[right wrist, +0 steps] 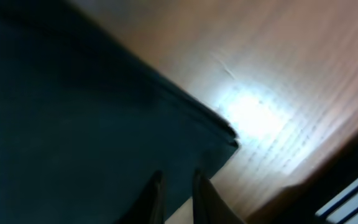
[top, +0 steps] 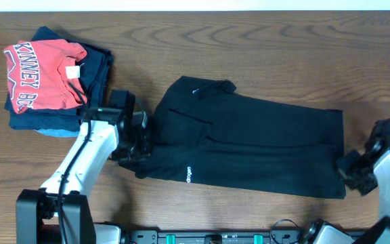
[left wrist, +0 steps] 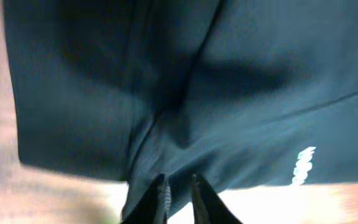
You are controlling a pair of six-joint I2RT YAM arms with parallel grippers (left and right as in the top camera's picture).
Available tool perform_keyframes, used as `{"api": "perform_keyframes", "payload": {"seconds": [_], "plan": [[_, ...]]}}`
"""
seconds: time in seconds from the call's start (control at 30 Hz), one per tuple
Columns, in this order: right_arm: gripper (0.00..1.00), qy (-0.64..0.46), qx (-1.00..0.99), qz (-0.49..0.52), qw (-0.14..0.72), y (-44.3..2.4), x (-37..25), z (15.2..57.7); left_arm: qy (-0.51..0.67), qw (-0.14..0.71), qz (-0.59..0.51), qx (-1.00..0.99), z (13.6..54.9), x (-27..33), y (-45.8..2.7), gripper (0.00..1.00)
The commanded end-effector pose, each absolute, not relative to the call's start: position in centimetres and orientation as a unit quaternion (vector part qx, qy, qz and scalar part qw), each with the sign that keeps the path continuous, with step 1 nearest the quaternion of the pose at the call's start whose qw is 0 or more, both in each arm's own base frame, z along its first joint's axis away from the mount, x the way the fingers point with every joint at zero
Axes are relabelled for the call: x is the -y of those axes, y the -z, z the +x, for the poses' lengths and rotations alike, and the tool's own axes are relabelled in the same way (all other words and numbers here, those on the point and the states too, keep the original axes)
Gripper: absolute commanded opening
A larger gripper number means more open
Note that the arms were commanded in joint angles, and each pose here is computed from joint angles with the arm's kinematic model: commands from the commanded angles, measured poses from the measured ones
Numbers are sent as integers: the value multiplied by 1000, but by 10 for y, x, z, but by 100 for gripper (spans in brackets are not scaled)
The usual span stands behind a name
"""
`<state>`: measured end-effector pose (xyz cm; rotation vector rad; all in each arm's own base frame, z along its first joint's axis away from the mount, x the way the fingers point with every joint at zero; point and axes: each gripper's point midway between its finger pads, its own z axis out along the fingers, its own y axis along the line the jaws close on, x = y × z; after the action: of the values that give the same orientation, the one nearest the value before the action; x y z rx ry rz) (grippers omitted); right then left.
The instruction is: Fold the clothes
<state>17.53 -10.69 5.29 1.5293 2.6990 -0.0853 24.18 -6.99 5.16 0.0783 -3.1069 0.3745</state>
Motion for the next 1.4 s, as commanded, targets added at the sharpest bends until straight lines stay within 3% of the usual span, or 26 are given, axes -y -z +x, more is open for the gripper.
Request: {"api": "perform_keyframes", "payload": {"seconds": [0.0,0.13,0.23,0.53,0.63,0.73,0.87,0.97,1.2,1.37], "plan": [[24,-17,-881,460,112,-100,113,214,-146,-42,19,988,267,78,-70,24],[36,-28,-883,444,148,-122,115,227,-150,-78,10,985,284,81,-71,45],[41,-28,-884,447,133,-110,113,224,-152,-86,3,985,287,85,-68,52],[40,-61,-892,425,140,-57,109,243,-117,-33,-12,993,271,82,-29,53],[38,-78,-893,416,151,-50,108,254,-115,-17,-10,993,269,82,-19,42],[43,-130,-899,375,187,-56,98,277,-132,-28,-13,991,275,89,-21,41],[55,-176,-880,381,220,-72,93,299,-181,-64,-23,981,299,108,-48,52],[56,-208,-875,367,237,-91,90,317,-192,-101,-30,976,324,114,-73,57],[59,-218,-877,354,242,-114,103,356,-213,-235,-73,946,391,140,-135,62],[63,-234,-889,332,209,-103,88,363,-226,-279,-104,928,420,169,-129,63]]}}
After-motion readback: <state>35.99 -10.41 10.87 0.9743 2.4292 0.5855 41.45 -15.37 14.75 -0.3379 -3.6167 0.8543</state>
